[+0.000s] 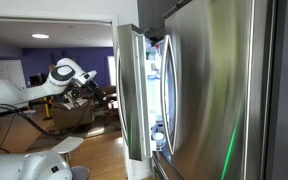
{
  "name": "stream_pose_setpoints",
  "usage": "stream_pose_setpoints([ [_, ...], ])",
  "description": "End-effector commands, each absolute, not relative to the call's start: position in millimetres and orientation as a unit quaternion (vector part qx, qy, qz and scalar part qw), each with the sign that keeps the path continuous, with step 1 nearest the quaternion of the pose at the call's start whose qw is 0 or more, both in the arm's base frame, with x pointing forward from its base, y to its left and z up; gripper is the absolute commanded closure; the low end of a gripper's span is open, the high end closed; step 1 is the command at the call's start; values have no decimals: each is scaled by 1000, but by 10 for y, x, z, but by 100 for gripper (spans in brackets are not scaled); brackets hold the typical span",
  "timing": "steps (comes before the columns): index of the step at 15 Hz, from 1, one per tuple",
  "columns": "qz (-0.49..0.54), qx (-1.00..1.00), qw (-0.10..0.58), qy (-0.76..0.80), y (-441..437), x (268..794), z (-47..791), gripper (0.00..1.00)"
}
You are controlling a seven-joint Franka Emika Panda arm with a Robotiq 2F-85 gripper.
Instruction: Open the fridge left door
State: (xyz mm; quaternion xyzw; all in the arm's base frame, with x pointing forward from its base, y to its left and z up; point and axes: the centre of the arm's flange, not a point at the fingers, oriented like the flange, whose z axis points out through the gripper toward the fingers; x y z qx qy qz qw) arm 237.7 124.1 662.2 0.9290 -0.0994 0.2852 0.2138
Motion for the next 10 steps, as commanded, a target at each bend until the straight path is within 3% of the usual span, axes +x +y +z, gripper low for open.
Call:
stream_pose_setpoints([
  [1, 347, 909, 208, -96, 1118, 2255, 6698, 0],
  [10, 363, 905, 200, -96, 1166, 2279, 6824, 0],
])
